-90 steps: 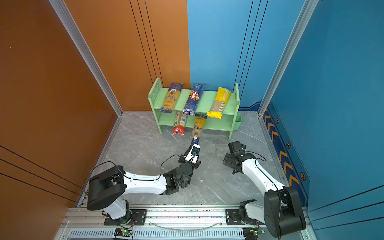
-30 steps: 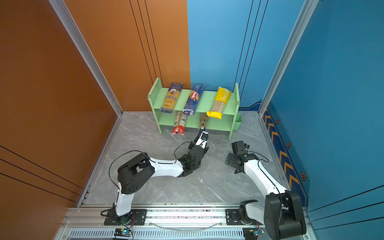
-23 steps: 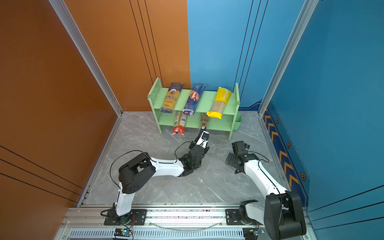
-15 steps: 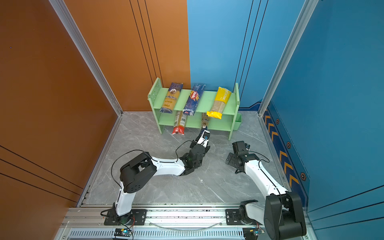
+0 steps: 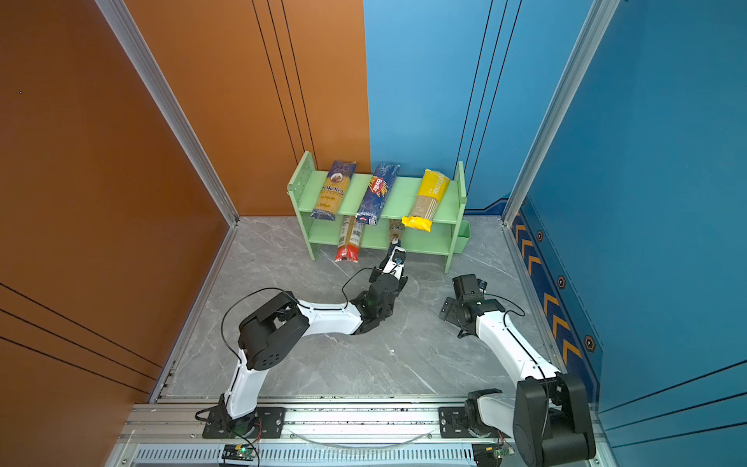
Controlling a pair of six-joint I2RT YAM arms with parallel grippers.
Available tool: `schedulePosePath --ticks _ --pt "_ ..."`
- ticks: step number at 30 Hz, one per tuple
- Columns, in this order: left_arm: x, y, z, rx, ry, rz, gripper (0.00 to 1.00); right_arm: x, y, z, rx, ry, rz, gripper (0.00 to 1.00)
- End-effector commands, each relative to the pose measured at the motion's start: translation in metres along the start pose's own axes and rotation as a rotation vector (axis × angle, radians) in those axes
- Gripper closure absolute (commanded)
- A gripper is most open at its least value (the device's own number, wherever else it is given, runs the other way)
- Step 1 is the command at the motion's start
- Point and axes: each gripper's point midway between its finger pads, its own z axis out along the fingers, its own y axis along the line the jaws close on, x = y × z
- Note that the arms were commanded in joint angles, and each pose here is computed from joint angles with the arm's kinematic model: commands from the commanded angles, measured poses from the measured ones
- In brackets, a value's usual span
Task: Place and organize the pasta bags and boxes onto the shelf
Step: 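Push the blue-and-yellow bag onto the lower tier beside the red-and-white bag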
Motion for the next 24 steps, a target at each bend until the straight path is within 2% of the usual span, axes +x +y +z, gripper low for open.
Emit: schedulePosePath --ticks 1,24 --pt "-0.049 0.015 0.008 -0.043 -0.107 -0.152 1.0 0.006 -0.005 0.001 0.017 0.024 -0.016 0.0" --pt "-0.045 0.012 0.02 -0.048 -0.104 -0.141 0.99 0.006 -0.008 0.004 0.011 0.026 -0.017 0.0"
